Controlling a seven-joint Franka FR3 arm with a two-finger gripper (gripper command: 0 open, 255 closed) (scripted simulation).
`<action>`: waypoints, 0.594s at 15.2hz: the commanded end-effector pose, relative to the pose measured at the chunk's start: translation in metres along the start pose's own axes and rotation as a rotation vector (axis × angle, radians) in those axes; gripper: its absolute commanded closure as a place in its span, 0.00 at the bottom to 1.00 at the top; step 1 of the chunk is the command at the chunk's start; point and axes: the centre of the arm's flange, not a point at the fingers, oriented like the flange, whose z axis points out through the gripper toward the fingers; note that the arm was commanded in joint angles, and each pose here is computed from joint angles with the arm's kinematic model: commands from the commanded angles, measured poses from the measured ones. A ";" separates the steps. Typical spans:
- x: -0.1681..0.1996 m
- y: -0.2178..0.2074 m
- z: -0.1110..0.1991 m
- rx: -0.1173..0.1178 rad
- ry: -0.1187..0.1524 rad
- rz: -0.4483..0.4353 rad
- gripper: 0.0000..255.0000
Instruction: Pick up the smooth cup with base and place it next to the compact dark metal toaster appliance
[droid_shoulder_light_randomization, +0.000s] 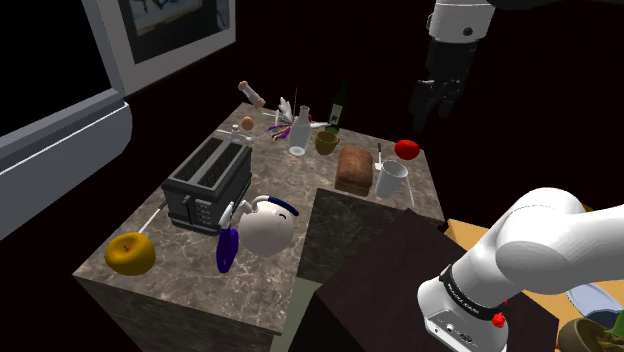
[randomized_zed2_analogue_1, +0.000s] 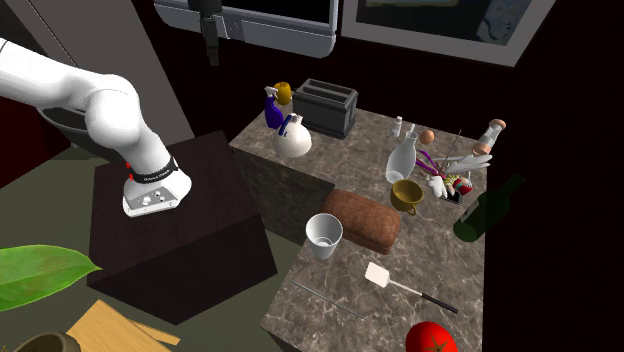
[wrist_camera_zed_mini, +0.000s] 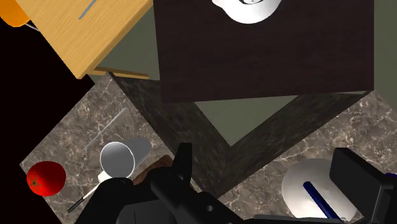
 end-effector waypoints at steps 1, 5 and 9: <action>0.000 0.000 0.000 0.000 0.000 0.000 0.00; 0.020 0.024 0.041 0.001 0.018 0.014 0.00; 0.041 0.048 0.082 0.002 0.037 0.028 0.00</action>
